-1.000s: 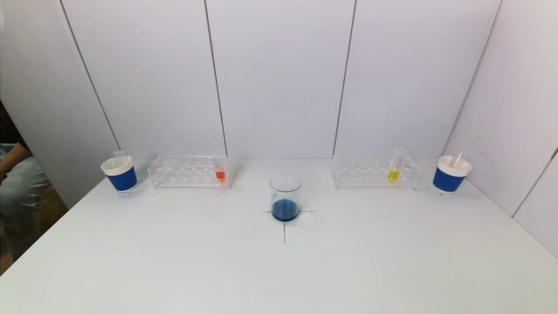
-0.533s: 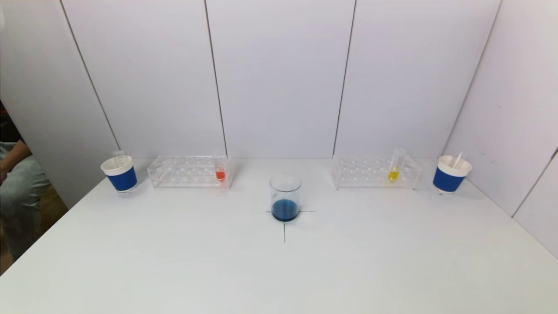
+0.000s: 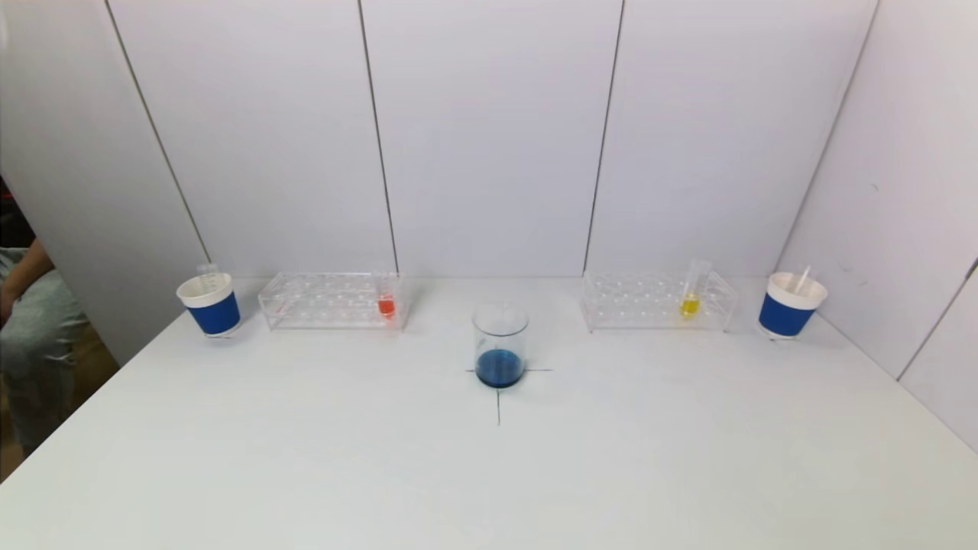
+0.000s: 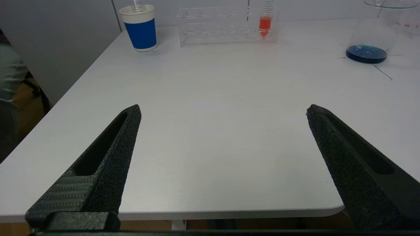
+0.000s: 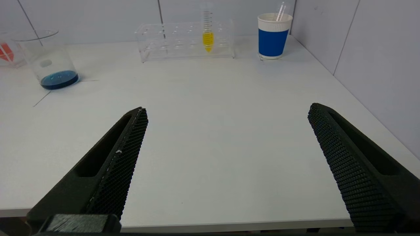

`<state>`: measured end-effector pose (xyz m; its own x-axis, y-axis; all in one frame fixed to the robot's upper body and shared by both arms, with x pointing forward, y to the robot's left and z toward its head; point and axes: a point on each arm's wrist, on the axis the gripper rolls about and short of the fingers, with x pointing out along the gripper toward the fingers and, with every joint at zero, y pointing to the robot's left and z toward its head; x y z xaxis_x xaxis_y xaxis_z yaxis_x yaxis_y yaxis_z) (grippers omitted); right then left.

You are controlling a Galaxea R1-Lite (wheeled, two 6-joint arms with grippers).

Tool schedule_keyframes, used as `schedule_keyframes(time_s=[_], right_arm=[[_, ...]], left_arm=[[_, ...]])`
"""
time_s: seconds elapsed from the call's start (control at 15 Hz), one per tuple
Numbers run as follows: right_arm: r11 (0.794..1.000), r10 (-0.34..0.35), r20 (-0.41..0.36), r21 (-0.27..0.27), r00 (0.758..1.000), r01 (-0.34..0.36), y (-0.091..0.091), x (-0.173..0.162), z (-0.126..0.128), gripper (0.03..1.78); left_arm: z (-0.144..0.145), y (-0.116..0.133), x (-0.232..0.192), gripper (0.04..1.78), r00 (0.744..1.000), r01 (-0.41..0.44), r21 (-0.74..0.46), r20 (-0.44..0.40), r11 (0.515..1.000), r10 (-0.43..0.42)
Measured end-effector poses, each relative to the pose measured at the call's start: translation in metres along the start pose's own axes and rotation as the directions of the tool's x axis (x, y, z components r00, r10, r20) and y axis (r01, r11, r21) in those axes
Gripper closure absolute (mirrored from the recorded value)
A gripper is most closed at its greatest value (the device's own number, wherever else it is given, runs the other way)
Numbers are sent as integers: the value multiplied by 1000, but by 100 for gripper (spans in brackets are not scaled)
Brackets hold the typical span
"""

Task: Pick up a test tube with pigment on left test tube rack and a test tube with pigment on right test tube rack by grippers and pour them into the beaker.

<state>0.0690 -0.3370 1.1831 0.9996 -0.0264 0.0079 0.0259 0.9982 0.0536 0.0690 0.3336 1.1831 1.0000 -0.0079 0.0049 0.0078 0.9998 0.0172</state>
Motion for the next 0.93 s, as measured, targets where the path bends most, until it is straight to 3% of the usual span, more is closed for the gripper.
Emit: schedule_keyframes(time_s=[0.93], right_arm=[[1000, 0, -1, 0, 1000, 0, 0, 0, 0, 4]], left_arm=[[0, 0, 0, 6, 1000, 0, 0, 0, 1000, 0]])
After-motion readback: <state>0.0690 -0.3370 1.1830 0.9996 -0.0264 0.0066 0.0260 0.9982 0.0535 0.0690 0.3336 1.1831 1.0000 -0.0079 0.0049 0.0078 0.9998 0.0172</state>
